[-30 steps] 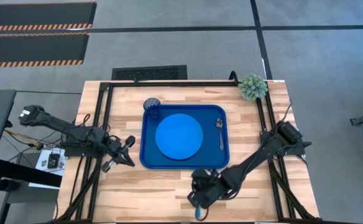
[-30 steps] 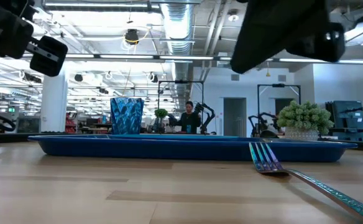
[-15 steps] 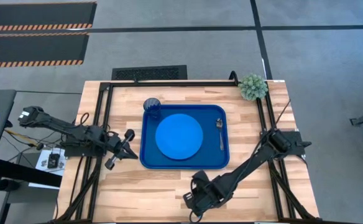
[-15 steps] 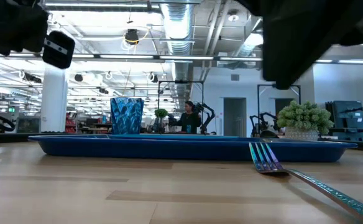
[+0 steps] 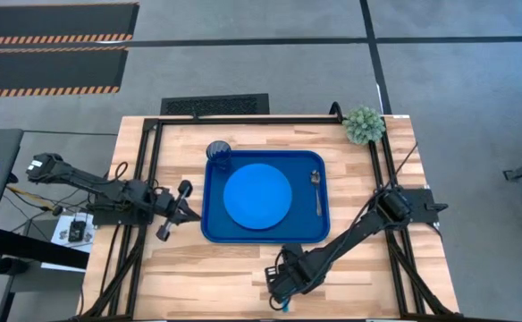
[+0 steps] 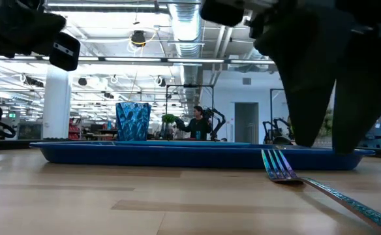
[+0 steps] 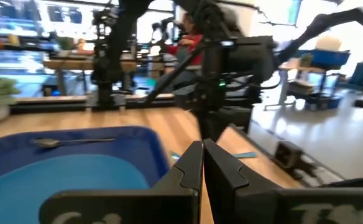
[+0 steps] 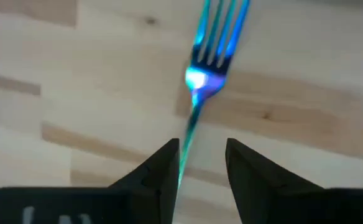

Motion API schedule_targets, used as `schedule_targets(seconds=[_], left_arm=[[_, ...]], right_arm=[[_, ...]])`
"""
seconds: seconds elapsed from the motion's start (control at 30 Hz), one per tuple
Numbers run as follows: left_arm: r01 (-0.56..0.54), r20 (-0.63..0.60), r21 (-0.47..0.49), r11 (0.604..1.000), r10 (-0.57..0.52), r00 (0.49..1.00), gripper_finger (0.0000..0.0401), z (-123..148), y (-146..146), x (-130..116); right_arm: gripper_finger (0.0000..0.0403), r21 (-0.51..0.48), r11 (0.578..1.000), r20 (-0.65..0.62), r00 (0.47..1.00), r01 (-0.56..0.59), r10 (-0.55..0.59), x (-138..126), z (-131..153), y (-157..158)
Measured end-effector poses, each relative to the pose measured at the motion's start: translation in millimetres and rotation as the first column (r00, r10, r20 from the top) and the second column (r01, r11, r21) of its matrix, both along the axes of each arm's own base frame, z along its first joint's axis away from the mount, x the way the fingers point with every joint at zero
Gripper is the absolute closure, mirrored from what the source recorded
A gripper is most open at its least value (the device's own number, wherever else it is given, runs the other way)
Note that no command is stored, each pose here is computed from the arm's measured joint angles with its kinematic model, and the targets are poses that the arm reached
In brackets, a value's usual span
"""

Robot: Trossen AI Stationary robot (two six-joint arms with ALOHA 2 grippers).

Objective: Pick and place plate/cup/fork/spoon on tray
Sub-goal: Put the blue fork between the black spoon and the blue plate on the blue serving tray

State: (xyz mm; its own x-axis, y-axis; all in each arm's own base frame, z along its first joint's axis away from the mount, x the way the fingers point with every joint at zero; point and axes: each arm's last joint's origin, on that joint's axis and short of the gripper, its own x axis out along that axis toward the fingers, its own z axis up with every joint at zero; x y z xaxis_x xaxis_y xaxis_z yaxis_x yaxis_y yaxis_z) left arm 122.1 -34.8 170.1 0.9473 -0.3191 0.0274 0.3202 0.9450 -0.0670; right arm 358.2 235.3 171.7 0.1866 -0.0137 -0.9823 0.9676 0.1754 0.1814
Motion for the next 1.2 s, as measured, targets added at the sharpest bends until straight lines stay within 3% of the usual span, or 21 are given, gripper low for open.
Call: schedule_targets(seconds=[0.23, 0.6, 0.8, 0.97, 1.1, 1.2], left_arm=[[-0.073, -0.006, 0.022, 0.997, 0.073, 0.997, 0.0401, -1.2, 9.0, 2.2], [-0.062, -0.047, 0.036, 0.997, 0.064, 0.997, 0.0401, -5.6, 28.9, 3.8], [-0.202, -0.044, 0.049, 0.978, 0.204, 0.978, 0.0401, -5.7, 52.9, 2.2], [-0.348, -0.145, -0.028, 0.937, 0.341, 0.929, 0.0401, -12.9, 67.3, -1.0], [-0.446, -0.205, 0.020, 0.895, 0.440, 0.874, 0.0401, -19.8, 68.8, -1.9], [-0.440, -0.210, 0.047, 0.897, 0.439, 0.873, 0.0401, -21.0, 66.2, -1.3]], right_arm=[[0.0224, -0.008, 1.000, 0.009, 1.000, 0.027, -0.027, 5.9, -0.1, -8.6], [0.0260, -0.013, 0.999, -0.001, 0.999, 0.033, -0.033, 11.3, -7.8, -13.9], [0.0255, 0.006, 1.000, -0.038, 0.999, 0.027, -0.027, 14.2, -23.8, -11.4], [0.0251, 0.033, 0.999, -0.043, 0.999, 0.023, -0.022, 16.8, -29.3, -8.9], [0.0257, 0.032, 0.999, -0.046, 0.999, 0.023, -0.022, 16.7, -29.6, -9.1], [0.0265, 0.033, 0.999, -0.049, 0.999, 0.023, -0.022, 16.5, -29.8, -9.2]])
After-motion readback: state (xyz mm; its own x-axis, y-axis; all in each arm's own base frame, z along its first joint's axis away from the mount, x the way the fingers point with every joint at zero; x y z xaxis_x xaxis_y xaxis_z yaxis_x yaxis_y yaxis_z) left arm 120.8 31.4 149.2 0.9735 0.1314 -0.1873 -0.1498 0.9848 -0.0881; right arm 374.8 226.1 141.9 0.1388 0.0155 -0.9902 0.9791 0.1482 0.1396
